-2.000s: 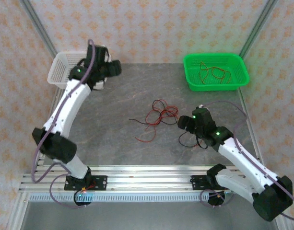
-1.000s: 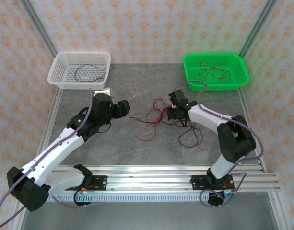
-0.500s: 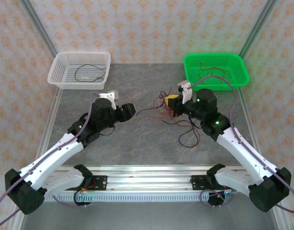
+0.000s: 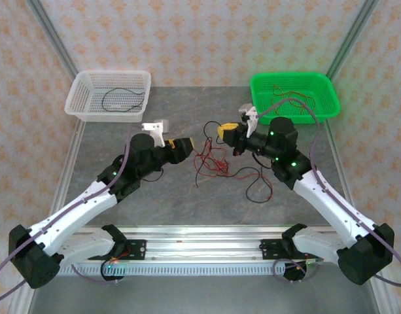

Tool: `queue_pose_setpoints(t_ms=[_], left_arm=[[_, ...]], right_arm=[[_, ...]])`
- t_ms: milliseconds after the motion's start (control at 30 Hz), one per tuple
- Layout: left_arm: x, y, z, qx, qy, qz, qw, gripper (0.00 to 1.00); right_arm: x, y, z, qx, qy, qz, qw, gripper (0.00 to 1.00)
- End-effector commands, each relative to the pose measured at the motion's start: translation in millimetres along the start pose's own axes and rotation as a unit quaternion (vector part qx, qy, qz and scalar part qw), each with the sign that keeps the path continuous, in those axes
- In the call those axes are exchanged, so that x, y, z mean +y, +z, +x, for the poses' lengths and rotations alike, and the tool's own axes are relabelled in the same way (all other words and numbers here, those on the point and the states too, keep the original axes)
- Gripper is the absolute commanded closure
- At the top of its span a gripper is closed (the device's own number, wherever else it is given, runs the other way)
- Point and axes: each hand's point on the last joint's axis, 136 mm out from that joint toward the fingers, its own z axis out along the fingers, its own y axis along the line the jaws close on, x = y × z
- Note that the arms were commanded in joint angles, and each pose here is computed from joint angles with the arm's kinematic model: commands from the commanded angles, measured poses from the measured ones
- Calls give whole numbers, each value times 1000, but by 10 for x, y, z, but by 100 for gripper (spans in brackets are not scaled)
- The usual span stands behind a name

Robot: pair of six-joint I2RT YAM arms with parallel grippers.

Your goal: Untangle the cables

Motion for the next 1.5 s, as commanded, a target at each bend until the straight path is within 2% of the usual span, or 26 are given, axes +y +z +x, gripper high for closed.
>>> queue_pose_setpoints(t_ms=[0, 167, 367, 433, 500, 700, 767, 933, 1033, 1367, 1467], left_arm=[[-189, 65, -248, -49, 75, 19, 996, 36], [-191, 191, -157, -60, 184, 21, 981, 35], [347, 219, -103, -117, 291, -86, 946, 36], [411, 187, -126, -146, 317, -93, 932, 36], [406, 184, -134, -162, 341, -65, 924, 38], [208, 243, 8, -131, 387, 117, 905, 41], [145, 293, 99, -104, 400, 158, 897, 40], [40, 518, 469, 17, 414, 250, 875, 39], [10, 646, 500, 44, 402, 272, 873, 39], [-32, 988, 423, 62, 390, 296, 870, 39], [-30, 1102, 419, 60, 379, 306, 871, 42]], right_arm=[[151, -29, -303, -40, -16, -26, 999, 100], [136, -36, -328, -43, -10, -20, 999, 100], [139, -63, -359, -46, -7, -15, 999, 100], [136, -62, -355, -45, -7, -14, 999, 100], [133, -62, -352, -44, -6, -13, 999, 100], [162, -63, -340, -37, -11, -20, 999, 100], [170, -59, -326, -33, -13, -23, 999, 100], [176, -50, -312, -28, -17, -26, 999, 100], [175, -44, -305, -26, -18, -27, 999, 100], [180, -42, -265, -23, -12, -31, 999, 100], [175, -48, -274, -24, -10, -28, 999, 100]])
